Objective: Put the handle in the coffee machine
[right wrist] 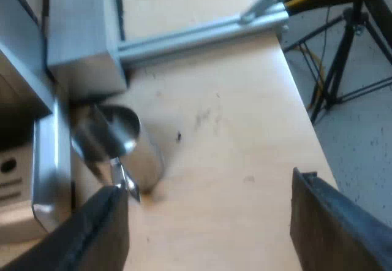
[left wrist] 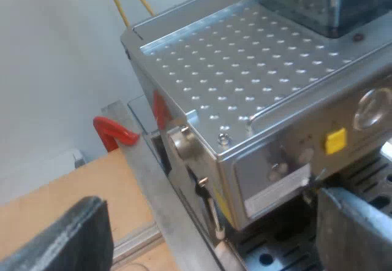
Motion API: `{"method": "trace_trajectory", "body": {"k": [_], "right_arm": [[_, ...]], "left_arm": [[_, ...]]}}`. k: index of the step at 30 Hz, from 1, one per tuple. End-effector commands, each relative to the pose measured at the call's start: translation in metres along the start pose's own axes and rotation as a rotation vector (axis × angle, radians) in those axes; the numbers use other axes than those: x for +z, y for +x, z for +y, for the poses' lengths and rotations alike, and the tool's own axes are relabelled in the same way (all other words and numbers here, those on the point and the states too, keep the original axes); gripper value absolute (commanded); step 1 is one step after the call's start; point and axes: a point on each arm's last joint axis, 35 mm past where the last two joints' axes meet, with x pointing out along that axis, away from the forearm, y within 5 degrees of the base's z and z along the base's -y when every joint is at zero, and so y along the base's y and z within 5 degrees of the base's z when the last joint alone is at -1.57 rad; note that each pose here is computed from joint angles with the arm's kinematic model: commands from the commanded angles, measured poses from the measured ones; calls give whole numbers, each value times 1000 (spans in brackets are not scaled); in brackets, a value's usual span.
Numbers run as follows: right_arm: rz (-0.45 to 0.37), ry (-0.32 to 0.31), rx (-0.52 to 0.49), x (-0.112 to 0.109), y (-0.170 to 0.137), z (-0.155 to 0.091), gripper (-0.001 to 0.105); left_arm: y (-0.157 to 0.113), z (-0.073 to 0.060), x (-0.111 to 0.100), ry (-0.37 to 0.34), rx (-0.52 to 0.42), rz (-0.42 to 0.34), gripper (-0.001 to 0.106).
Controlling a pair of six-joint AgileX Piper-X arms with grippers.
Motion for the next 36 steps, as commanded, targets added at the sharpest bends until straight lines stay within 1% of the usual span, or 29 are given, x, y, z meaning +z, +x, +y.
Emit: {"method": "trace_trajectory", "body": {"k": [1, 3, 4, 6, 7, 9, 10, 12, 13, 15, 16, 17, 18, 19, 21, 22, 24, 25, 26, 28, 30, 31, 33, 36], "right_arm": [[-30, 13, -2, -16, -10, -3, 59], [-83, 27, -1, -29, -20, -5, 59], [-98, 31, -1, -32, -22, -6, 59], [-158, 48, -28, -44, -32, -9, 59], [-168, 52, -37, -46, -34, -10, 59], [-223, 58, -67, -54, -44, -14, 59], [-232, 52, -69, -56, -46, -14, 59], [-227, -7, -72, -56, -46, -14, 59], [-218, -29, -72, -57, -46, -14, 59], [-170, -114, -72, -62, -52, -15, 59], [-165, -129, -65, -62, -52, -15, 59], [-155, -172, -45, -64, -51, -14, 59], [-151, -199, -30, -64, -50, -13, 59], [-152, -206, -24, -64, -50, -13, 59], [-155, -206, -19, -64, -50, -13, 59], [-155, -206, -17, -64, -50, -13, 59], [-155, -207, -11, -64, -50, -12, 59], [-155, -207, -11, -64, -50, -12, 59], [-155, -207, -11, -64, -50, -12, 59], [-158, -207, -9, -64, -49, -12, 59], [-178, -203, 0, -62, -45, -11, 59], [-185, -202, 6, -61, -44, -10, 59], [-214, -200, 42, -59, -36, -7, 59], [-224, -202, 70, -59, -22, -2, 59]], "left_arm": [[-14, -5, -6, -18, 12, -34, 71], [-26, -10, -15, -31, 14, -63, 71], [-28, -11, -19, -40, 14, -65, 71], [-37, -15, -34, -35, 30, -82, 71], [-40, -16, -37, -33, 35, -91, 71], [-49, -19, -56, -30, 87, -106, 71], [-51, -19, -61, -30, 100, -109, 71], [-58, -22, -79, -32, 133, -107, 71], [-59, -23, -85, -33, 140, -102, 71], [-66, -27, -104, -31, 148, -100, 71], [-69, -28, -109, -28, 150, -103, 71], [-72, -30, -118, -20, 150, -101, 71], [-68, -29, -124, -26, 150, -62, 71], [-66, -28, -126, -29, 152, -45, 71], [-60, -27, -136, -49, 149, 35, 71], [-58, -27, -140, -56, 147, 60, 71], [-59, -28, -149, -77, 154, 149, 71], [-59, -28, -151, -81, 159, 160, 71], [-57, -27, -153, -88, 191, 179, 71], [-55, -26, -153, -109, 205, 170, 71], [-48, -24, -151, -108, 207, 136, 71], [-46, -23, -151, -106, 207, 131, 71], [-38, -20, -149, -96, 210, 90, 71], [-25, -15, -149, -85, 213, 46, 71]]}}
